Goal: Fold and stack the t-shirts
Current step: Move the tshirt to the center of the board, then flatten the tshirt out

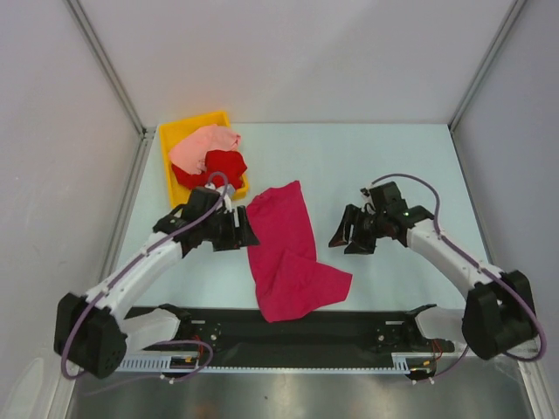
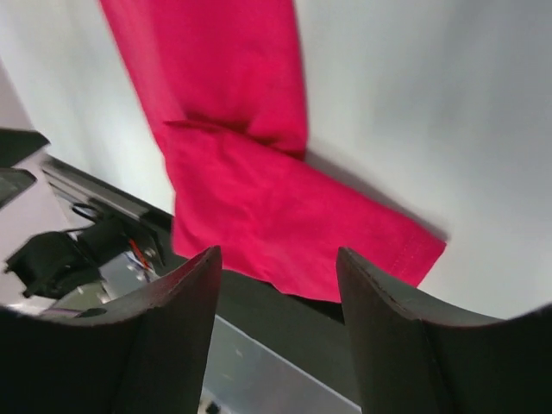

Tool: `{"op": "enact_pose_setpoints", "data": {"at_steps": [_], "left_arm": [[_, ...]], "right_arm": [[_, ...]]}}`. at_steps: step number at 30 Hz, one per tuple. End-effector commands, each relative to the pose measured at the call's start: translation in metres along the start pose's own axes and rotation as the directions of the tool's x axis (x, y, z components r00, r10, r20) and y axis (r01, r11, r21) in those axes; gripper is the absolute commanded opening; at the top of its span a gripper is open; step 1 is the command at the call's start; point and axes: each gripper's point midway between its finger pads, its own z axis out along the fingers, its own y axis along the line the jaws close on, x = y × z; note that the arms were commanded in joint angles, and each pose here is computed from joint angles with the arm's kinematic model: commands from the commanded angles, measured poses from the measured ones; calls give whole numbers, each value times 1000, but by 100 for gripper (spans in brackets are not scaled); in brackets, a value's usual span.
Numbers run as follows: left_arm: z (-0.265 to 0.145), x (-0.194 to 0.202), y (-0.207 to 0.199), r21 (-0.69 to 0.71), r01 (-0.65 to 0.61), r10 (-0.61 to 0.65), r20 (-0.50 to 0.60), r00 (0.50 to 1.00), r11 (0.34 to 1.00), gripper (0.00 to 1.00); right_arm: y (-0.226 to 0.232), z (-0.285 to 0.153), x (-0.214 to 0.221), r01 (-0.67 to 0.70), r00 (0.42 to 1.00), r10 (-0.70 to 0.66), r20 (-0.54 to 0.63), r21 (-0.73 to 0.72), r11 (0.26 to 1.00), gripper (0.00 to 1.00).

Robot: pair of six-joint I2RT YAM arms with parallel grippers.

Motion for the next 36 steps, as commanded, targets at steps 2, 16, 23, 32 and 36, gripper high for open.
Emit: {"op": "enact_pose_setpoints", "data": {"at_steps": [2, 16, 23, 32, 36], "left_arm": [[34, -3, -33, 135, -109, 121, -88, 989, 985, 71], [101, 25, -72, 192, -198, 245, -261, 934, 961, 60], [86, 19, -73, 131, -243, 266, -210, 941, 961, 62], [-23, -47, -65, -97, -271, 284, 175, 943, 958, 63], [-93, -75, -78, -64, -201, 209, 426, 880, 977, 71]], "right_arm": [[-18, 29, 11, 29, 997, -21, -75, 107, 994, 64], [-73, 28, 70, -118, 989, 134, -61, 224, 967, 61], [-63, 39, 64, -99, 993, 107, -49, 140, 985, 33], [22, -31, -8, 95, 967, -89, 237, -15, 995, 0], [136, -173, -76, 320, 729, -110, 675, -196, 927, 0]]}}
